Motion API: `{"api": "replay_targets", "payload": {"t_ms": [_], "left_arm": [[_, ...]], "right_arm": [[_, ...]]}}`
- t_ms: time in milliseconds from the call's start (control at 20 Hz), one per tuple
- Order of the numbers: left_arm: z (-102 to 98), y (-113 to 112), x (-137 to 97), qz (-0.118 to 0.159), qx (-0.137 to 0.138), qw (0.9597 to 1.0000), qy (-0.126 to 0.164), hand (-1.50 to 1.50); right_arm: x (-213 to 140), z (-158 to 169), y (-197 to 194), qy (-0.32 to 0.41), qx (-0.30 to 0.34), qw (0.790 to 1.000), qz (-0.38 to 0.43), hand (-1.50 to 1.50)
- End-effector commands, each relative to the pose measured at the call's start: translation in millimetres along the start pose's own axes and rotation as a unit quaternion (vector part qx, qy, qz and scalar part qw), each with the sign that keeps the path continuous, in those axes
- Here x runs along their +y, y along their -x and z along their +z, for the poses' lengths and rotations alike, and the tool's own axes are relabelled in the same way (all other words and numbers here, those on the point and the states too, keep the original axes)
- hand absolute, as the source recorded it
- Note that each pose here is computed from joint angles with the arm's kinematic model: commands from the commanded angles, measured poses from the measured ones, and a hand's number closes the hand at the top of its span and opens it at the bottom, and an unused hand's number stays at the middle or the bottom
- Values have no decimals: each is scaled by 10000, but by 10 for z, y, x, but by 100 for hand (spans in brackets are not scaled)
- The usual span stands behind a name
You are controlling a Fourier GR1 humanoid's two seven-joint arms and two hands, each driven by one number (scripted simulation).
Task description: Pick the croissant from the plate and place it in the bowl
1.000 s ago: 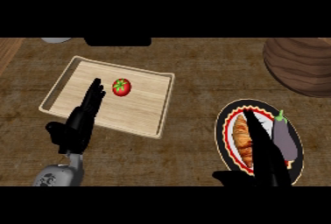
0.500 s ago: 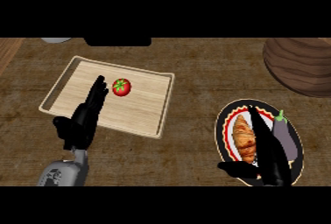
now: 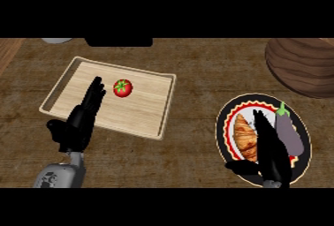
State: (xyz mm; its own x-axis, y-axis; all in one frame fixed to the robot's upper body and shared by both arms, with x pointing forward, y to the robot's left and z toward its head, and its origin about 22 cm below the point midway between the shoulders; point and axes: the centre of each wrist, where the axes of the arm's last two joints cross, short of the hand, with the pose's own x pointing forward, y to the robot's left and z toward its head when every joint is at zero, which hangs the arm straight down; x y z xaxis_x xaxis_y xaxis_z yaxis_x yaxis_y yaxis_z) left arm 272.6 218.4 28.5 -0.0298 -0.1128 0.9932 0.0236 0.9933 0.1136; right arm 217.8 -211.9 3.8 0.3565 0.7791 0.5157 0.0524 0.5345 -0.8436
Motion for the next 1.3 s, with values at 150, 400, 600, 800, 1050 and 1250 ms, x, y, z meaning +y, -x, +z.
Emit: {"api": "replay_targets", "payload": {"t_ms": [150,400,600,800,1050,1250], "left_arm": [[5,-7,-176,-9,-41,10000,9,0],[-18,-15,117,47,58,10000,-4,0],[-122,-83,-41,15,43,10000,-15,0],[65,-75,-10,34,37,10000,36,0],[-50,-83,42,-38,-25,10000,-14,0],[56,-19,48,-23,44,10000,-52,0]], "right_arm": [[141,-121,278,-393,36,9992,87,-150],[165,-132,288,-790,-647,9910,870,150],[205,-157,244,-911,-753,9896,823,150],[390,51,122,-954,-804,9897,706,150],[-143,-148,154,-2080,-2582,9411,-669,150],[-482,-224,260,-2536,-3767,8769,-1577,150]]}}
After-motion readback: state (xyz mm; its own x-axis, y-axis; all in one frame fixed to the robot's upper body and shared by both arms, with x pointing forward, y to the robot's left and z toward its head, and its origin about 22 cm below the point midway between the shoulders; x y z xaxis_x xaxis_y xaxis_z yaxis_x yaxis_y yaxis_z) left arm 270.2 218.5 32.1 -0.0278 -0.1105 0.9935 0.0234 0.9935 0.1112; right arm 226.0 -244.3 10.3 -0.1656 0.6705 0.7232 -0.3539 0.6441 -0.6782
